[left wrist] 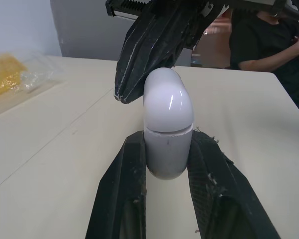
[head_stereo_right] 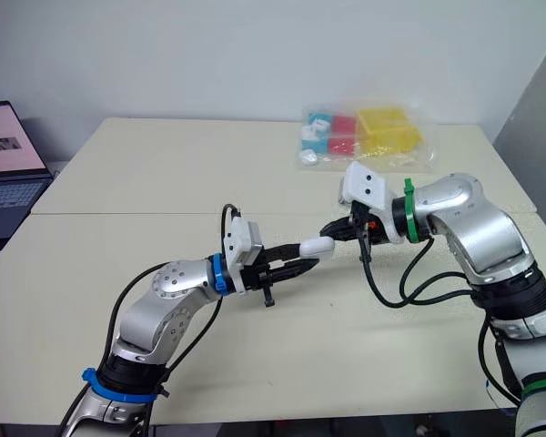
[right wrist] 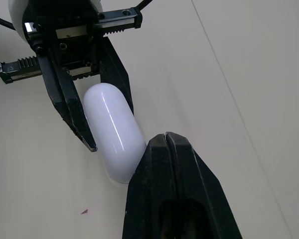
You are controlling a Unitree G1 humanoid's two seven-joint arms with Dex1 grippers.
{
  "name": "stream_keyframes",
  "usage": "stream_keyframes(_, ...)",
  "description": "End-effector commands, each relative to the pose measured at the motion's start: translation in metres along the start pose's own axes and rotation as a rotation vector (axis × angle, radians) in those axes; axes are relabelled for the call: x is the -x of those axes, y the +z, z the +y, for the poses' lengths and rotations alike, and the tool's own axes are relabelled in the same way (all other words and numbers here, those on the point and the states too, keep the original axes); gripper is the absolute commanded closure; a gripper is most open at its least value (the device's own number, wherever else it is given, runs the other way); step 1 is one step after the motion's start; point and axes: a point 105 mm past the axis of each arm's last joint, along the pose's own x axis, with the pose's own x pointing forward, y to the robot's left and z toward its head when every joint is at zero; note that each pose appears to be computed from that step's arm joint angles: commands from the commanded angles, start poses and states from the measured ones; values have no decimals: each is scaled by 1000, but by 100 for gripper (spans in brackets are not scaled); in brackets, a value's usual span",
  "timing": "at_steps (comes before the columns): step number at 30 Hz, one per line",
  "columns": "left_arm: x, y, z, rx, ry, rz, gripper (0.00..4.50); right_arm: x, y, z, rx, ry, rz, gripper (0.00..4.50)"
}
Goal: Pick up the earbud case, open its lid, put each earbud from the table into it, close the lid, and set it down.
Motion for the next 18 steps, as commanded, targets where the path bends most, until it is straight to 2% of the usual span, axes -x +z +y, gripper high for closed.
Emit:
stream_keyframes(1,-1,13,-1,-47,-8,-33,373,7,18,-5,48,-39,-56,450)
stream_keyframes(5,-1,12,-1,-47,-7,-31,373,6,35,-4,43,-46,-114,450)
stream_keyframes(11,-2,12,0,-48,0,-31,373,2,37,4,16,-33,-132,450)
stream_keyframes(18,-2,14,2,-36,13,-43,373,2,21,18,-1,11,-76,450)
